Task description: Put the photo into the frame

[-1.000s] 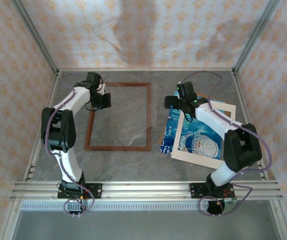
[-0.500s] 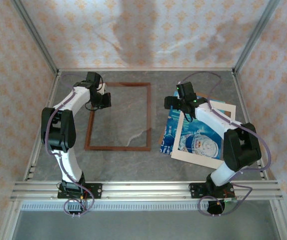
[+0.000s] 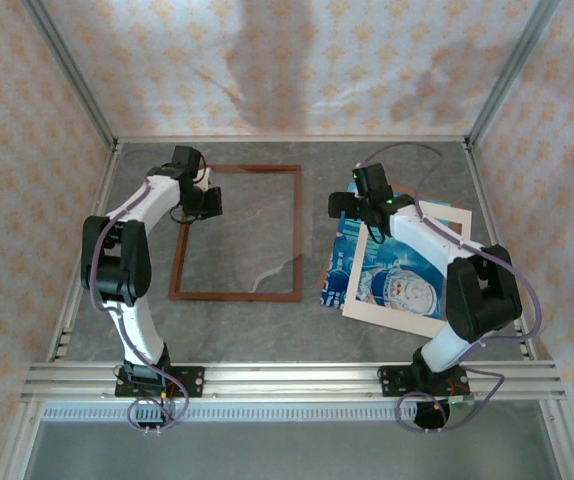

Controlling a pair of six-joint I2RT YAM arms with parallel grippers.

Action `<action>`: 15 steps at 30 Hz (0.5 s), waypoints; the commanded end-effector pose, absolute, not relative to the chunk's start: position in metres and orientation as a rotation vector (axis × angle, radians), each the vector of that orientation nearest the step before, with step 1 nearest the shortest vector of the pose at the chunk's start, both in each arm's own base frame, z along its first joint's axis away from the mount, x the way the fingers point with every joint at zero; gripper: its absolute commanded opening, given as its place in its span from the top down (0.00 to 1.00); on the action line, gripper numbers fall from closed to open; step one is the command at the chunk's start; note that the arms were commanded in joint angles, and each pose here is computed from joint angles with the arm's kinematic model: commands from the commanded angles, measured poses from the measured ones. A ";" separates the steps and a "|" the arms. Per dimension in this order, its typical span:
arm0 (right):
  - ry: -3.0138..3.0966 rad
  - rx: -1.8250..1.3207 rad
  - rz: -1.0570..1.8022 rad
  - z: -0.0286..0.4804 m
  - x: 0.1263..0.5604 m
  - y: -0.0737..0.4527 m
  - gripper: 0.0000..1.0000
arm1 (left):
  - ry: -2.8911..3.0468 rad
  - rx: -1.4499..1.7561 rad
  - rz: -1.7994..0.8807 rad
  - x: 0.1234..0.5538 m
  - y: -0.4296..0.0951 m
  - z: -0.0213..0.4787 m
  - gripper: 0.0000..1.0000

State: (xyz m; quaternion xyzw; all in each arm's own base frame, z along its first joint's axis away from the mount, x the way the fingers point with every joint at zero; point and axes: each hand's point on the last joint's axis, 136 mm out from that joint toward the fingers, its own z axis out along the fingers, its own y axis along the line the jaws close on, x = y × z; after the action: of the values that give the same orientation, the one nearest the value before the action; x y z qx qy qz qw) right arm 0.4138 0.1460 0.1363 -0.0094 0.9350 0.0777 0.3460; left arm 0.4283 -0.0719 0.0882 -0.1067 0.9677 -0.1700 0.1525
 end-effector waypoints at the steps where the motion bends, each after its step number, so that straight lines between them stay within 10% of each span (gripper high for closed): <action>1: 2.423 -0.032 0.164 0.141 0.419 0.145 0.03 | 2.713 -0.265 -0.474 0.431 -0.065 0.105 1.00; 15: 2.431 -0.034 0.138 0.137 0.420 0.143 0.03 | 2.680 -0.236 -0.509 0.432 -0.068 0.107 1.00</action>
State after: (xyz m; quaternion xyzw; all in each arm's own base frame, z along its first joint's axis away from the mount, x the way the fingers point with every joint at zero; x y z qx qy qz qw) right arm 0.4162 0.1446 0.1343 -0.0096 0.9364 0.0695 0.3439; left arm 0.4279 -0.0713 0.0925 -0.0951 0.9634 -0.1826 0.1717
